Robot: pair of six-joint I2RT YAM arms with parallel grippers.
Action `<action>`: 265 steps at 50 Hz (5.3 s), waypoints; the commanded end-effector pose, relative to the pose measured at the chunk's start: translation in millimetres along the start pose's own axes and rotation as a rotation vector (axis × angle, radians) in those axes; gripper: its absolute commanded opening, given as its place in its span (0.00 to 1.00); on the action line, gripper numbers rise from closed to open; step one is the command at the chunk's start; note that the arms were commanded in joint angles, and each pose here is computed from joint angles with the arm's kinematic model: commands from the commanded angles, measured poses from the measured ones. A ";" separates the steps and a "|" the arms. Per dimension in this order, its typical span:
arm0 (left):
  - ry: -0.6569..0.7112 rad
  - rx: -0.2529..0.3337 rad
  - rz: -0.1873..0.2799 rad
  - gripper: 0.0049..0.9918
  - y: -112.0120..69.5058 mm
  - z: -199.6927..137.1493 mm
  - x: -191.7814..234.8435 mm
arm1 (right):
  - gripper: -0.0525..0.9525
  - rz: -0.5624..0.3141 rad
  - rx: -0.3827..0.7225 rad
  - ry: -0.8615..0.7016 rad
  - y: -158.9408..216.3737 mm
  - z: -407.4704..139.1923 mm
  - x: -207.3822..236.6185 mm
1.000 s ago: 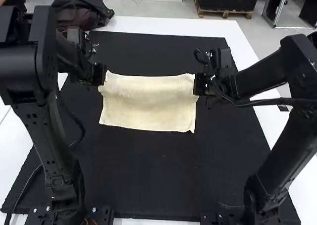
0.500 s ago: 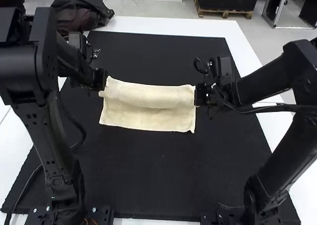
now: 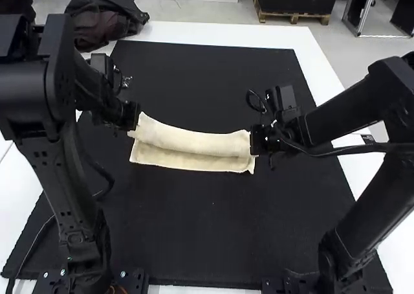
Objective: Fold the towel.
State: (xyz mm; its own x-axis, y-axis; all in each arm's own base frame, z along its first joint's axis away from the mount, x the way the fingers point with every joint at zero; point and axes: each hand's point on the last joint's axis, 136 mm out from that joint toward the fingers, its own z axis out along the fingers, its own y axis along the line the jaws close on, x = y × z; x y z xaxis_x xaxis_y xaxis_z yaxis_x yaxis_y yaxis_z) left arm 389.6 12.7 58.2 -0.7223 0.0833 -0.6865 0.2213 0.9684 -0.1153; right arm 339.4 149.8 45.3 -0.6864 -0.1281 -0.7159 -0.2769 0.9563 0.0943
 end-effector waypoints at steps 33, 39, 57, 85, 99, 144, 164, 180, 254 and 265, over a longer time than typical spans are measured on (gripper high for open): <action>-0.082 -0.062 0.054 0.03 0.6 4.5 -13.3 | 0.05 0.037 0.052 -0.043 -14.7 2.6 1.8; -0.087 -0.073 0.051 0.03 3.0 6.8 -13.0 | 0.05 0.042 0.055 -0.053 -16.7 5.6 0.3; -0.077 -0.077 0.040 0.03 4.6 14.3 -4.2 | 0.05 0.060 0.078 -0.045 -28.3 16.2 5.5; -0.018 -0.092 0.034 0.03 1.9 33.8 30.2 | 0.05 0.046 0.087 0.030 -30.8 31.2 34.4; -0.026 -0.092 0.029 0.03 1.5 35.2 29.6 | 0.05 0.044 0.085 0.036 -30.0 35.5 40.9; -0.107 -0.115 -0.034 0.87 9.8 32.0 -7.7 | 0.89 0.125 0.064 -0.086 -26.1 29.8 -5.9; -0.215 -0.165 -0.067 0.97 15.5 -1.3 -61.3 | 0.95 0.363 -0.035 -0.110 -42.4 10.1 -41.0; -0.343 -0.217 -0.085 0.97 12.9 -49.7 -92.0 | 0.95 0.580 -0.217 0.025 -49.5 1.5 -18.1; -0.586 -0.254 -0.096 0.98 -23.5 -116.3 -83.5 | 0.95 0.583 -0.363 0.197 2.4 24.4 28.5; -0.580 -0.255 -0.094 0.98 -23.5 -114.8 -80.5 | 0.95 0.578 -0.380 0.204 12.5 29.8 25.9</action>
State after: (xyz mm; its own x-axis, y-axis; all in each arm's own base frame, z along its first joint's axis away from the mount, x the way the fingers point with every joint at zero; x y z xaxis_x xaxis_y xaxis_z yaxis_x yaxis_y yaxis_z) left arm 370.6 10.8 187.7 -0.2794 -0.0734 -0.9574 -0.0359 0.9972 -0.0659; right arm 337.6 149.6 5.7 -0.8812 0.3071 -0.3595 -0.0044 0.7550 0.6557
